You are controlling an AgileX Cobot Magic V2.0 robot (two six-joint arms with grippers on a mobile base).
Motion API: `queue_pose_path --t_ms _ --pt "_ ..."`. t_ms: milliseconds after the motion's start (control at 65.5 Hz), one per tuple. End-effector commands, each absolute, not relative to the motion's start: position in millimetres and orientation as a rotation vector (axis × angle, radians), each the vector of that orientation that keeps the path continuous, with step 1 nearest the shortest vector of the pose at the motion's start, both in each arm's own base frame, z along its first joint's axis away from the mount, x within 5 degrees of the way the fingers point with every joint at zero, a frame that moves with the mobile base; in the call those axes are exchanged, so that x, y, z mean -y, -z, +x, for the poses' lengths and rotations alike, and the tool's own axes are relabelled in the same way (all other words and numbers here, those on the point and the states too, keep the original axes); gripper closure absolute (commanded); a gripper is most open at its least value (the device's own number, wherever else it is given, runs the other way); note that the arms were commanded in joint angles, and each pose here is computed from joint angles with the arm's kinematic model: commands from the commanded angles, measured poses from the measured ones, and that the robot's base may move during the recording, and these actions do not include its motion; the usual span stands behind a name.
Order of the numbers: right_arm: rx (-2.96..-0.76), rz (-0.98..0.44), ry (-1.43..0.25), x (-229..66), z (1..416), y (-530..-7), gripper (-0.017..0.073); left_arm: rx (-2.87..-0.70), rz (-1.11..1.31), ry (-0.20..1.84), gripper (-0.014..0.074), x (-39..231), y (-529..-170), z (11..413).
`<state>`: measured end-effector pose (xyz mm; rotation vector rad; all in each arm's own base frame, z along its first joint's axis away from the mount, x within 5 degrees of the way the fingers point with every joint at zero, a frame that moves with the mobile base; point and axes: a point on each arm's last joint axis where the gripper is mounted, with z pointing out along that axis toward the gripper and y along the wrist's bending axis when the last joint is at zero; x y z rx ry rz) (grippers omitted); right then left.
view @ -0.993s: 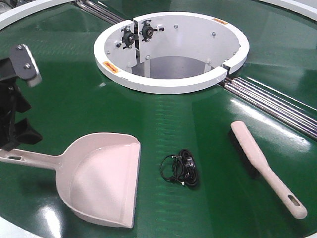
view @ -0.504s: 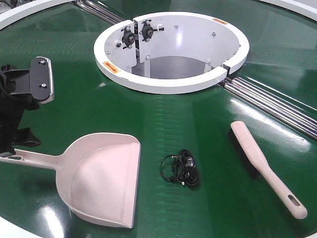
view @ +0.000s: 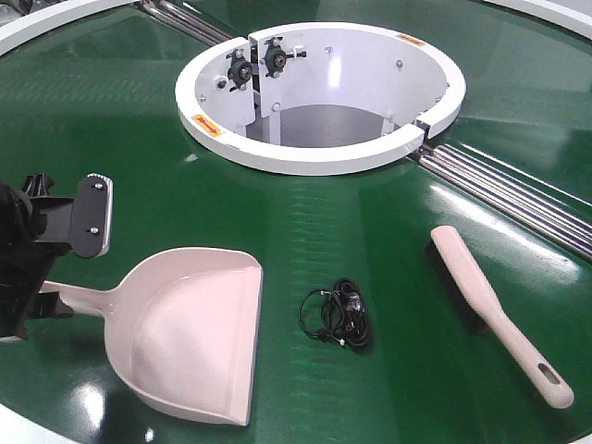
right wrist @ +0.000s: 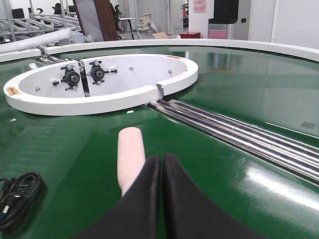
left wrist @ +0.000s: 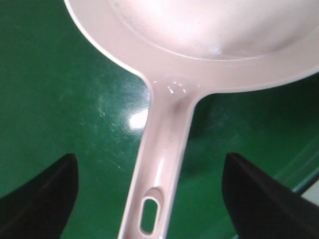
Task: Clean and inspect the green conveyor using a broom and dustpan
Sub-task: 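Lower the left gripper onto the pink dustpan handle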
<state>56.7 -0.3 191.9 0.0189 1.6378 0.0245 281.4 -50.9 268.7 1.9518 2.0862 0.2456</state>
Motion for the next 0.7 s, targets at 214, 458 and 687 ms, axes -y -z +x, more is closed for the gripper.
queue_pose_path --t_ms 214,458,687 --pt "-1.566 0.002 -0.016 0 56 -193 0.0569 -2.053 2.008 -0.234 0.0034 56 -258 291" --pt "-1.566 0.002 -0.016 0 56 -193 0.0569 -2.047 2.031 -0.230 0.0069 58 -244 301" --pt "-1.566 0.002 -0.016 0 56 -193 0.0569 -2.013 2.107 -0.217 0.0199 60 -232 307"
